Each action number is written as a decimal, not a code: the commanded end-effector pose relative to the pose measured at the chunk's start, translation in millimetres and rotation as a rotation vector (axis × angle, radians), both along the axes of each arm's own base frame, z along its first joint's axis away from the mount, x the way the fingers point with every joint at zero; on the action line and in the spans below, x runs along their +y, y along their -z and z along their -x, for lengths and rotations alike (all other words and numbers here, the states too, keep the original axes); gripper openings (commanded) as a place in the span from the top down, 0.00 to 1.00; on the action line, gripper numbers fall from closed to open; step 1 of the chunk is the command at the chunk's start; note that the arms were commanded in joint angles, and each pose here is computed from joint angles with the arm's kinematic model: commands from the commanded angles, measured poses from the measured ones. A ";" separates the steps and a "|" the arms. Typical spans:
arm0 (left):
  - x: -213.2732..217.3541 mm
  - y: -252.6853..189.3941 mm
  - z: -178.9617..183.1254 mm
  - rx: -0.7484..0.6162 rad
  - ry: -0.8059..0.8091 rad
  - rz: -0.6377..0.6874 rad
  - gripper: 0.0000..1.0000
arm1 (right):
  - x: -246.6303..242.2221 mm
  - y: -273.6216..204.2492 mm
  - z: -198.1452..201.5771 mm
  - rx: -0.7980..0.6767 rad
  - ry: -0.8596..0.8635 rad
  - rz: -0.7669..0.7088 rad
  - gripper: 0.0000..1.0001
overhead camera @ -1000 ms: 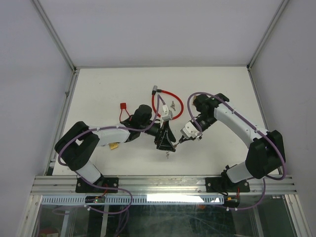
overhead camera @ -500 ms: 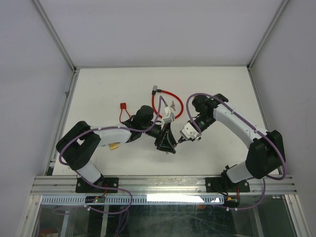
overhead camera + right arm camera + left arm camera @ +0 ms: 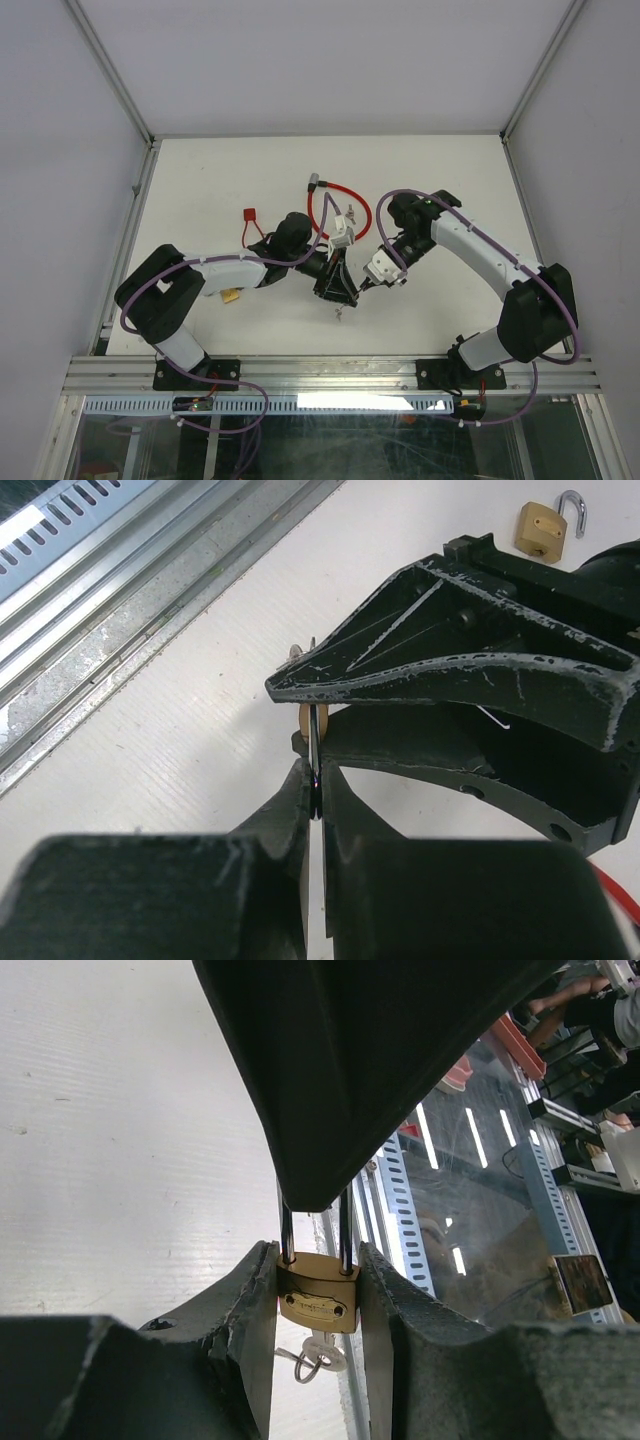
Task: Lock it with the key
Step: Lock the lock.
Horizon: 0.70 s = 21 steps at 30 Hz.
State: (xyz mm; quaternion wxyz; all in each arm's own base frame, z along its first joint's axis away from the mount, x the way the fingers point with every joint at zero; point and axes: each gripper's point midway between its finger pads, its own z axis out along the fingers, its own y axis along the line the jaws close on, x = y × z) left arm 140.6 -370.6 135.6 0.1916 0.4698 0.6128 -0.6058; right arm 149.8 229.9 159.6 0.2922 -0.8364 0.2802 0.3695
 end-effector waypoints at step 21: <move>17.8 -60.0 -67.2 0.063 -0.490 0.235 0.96 | 3.7 -56.0 -33.9 -0.014 0.369 -0.139 0.24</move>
